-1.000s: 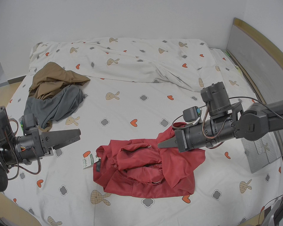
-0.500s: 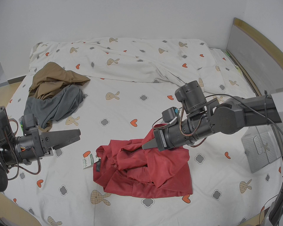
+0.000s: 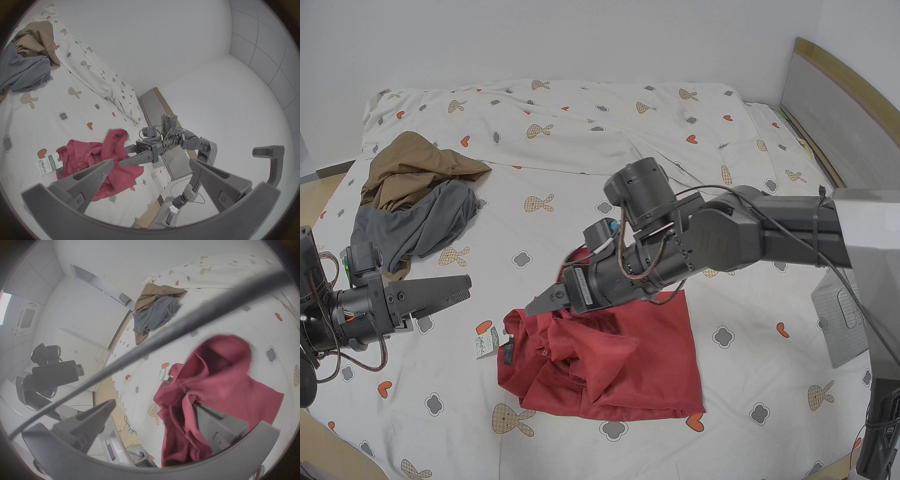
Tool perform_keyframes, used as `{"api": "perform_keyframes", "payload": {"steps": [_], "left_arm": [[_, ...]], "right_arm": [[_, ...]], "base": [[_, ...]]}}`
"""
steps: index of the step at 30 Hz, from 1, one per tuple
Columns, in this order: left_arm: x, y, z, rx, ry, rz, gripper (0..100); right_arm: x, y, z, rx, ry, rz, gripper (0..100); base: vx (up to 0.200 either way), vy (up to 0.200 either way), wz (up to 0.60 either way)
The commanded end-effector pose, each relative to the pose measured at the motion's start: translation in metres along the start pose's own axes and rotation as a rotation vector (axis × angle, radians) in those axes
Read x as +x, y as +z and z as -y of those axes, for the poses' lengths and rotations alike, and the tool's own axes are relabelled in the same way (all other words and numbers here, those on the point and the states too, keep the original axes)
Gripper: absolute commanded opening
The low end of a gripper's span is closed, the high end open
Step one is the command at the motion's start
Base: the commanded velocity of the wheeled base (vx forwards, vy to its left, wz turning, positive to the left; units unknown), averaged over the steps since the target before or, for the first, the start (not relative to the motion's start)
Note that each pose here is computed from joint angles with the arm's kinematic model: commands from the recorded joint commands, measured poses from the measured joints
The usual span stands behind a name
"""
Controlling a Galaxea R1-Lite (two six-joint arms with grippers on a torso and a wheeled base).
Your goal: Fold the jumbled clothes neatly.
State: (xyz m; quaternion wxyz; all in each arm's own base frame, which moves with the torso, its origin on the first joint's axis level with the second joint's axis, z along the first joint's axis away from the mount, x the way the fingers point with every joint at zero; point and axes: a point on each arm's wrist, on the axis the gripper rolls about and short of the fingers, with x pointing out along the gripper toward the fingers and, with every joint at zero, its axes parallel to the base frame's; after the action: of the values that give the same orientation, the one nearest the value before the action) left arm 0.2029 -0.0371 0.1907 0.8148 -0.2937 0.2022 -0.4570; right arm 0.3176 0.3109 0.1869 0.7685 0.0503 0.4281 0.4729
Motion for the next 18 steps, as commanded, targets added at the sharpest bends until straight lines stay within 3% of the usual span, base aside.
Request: {"api": "perform_keyframes", "payload": {"steps": [1, 18], "left_arm": [[0.001, -0.001, -0.002, 0.003, 0.004, -0.005, 100], [0.007, -0.006, -0.016, -0.024, 0.023, -0.035, 100]], "right_arm": [[0.031, -0.003, -0.014, -0.008, 0.030, -0.047, 100], [0.014, 0.004, -0.017, 0.053, 0.039, -0.017, 100]], "base": [[0.000, 0.000, 0.00], [0.000, 0.000, 0.00]]}}
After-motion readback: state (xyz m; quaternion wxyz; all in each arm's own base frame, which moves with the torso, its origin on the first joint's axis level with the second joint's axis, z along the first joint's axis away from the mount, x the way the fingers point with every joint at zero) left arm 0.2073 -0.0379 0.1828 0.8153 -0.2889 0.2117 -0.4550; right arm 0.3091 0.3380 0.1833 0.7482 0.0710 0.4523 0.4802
